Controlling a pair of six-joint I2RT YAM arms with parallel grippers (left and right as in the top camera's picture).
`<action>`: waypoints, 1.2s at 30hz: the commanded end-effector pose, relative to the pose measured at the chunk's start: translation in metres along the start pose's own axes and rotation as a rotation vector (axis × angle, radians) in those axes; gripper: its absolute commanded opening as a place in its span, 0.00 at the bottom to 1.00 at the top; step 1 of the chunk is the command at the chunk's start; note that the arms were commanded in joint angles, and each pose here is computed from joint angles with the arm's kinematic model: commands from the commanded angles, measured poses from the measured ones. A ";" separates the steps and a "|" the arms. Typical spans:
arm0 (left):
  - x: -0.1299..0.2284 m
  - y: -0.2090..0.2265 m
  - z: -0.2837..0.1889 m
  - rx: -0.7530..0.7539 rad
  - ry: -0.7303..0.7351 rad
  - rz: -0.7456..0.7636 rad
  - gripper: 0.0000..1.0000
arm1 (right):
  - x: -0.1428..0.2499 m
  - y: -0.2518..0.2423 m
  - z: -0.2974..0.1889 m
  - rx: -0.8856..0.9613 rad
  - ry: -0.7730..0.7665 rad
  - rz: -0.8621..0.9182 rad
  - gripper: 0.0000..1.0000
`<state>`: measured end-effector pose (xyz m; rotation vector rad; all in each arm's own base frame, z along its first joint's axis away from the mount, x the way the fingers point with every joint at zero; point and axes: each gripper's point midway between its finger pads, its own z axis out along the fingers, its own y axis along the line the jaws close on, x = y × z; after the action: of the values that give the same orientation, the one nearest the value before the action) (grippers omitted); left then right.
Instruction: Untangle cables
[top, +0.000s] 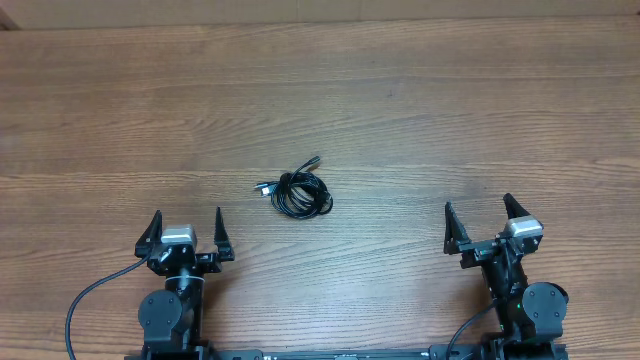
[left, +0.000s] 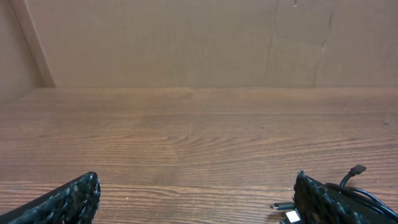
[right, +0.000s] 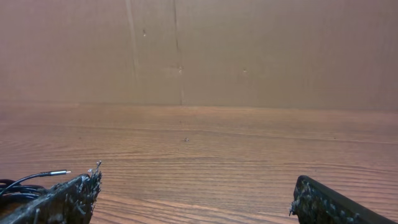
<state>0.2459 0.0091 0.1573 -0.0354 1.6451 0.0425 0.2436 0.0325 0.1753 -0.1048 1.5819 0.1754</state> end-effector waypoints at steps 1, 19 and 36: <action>0.001 -0.002 0.000 0.011 0.001 0.013 1.00 | 0.003 0.002 0.000 -0.008 0.003 0.003 1.00; 0.000 0.001 0.000 -0.009 -0.001 0.020 0.99 | 0.003 0.002 0.000 -0.008 0.003 0.003 1.00; -0.001 -0.022 -0.001 0.128 -0.006 0.008 0.99 | 0.003 0.001 0.000 -0.008 0.001 0.004 1.00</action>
<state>0.2461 0.0014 0.1576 -0.0010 1.6442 0.0061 0.2436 0.0325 0.1751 -0.1050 1.5826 0.1751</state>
